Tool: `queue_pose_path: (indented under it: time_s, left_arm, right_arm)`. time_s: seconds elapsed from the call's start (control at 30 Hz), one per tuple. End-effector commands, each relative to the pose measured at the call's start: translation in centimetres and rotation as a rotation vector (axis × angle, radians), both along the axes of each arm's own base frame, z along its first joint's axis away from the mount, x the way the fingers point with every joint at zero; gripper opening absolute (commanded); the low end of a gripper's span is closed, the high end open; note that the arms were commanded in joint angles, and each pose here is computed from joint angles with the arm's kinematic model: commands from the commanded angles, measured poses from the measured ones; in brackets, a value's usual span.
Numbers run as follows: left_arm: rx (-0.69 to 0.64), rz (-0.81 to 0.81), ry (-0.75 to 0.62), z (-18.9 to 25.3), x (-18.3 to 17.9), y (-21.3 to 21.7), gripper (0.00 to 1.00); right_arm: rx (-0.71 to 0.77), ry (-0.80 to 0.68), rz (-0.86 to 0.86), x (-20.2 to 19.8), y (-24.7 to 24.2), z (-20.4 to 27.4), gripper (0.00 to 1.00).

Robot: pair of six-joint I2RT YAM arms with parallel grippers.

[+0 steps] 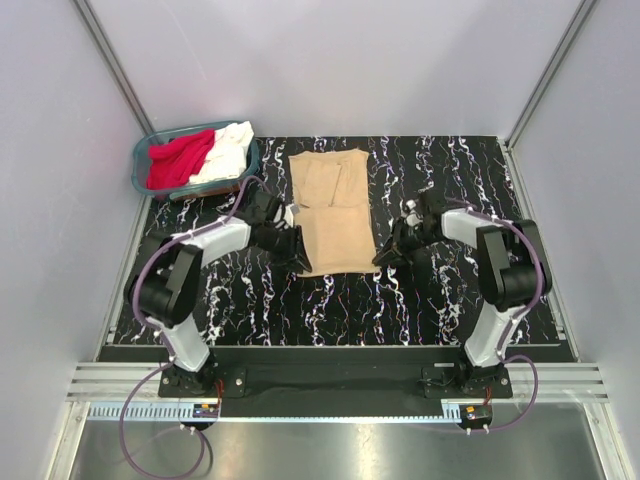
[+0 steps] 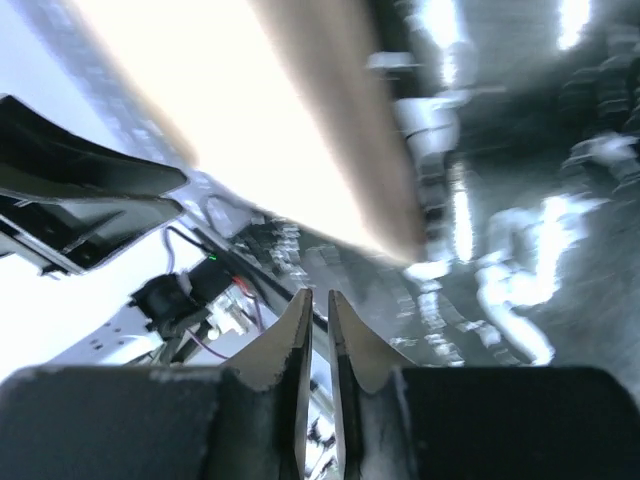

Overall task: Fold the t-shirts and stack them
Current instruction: Fold the tshirt

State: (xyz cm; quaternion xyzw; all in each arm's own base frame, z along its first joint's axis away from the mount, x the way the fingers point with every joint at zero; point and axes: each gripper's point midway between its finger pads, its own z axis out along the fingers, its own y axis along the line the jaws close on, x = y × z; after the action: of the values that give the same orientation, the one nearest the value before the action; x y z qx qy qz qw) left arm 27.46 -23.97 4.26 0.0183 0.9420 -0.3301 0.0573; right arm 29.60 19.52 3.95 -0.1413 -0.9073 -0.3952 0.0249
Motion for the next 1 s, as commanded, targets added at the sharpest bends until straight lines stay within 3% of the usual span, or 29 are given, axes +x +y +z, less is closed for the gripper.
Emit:
queue_pose_path:
  time_s: [0.0,0.1,0.17,0.3,0.43,0.73,0.97]
  left_arm:
    - [-0.024,-0.002,-0.158,4.6,1.7,0.6,0.39]
    - [-0.063,0.041,-0.178,5.7,4.6,0.4,0.4]
    - [-0.094,0.075,-0.177,6.3,6.9,0.2,0.39]
    - [-0.187,0.173,-0.164,4.2,11.7,-0.5,0.37]
    - [-0.213,0.239,-0.156,2.1,15.2,-0.4,0.36]
    - [-0.15,0.301,-0.132,-1.0,17.8,3.1,0.36]
    - [-0.198,0.271,-0.2,5.0,17.4,2.9,0.38]
  right_arm:
    - [0.062,-0.182,-0.019,2.9,0.9,6.0,0.19]
    - [0.092,-0.239,-0.011,6.4,1.8,7.6,0.2]
    - [0.105,-0.199,-0.01,8.4,2.4,5.8,0.21]
    - [0.141,-0.255,-0.016,14.0,3.7,5.8,0.24]
    - [0.169,-0.218,-0.023,16.8,3.8,2.5,0.25]
    - [0.177,-0.199,-0.093,20.2,-0.8,-2.3,0.28]
    - [0.22,-0.239,-0.115,19.6,-1.6,3.3,0.3]
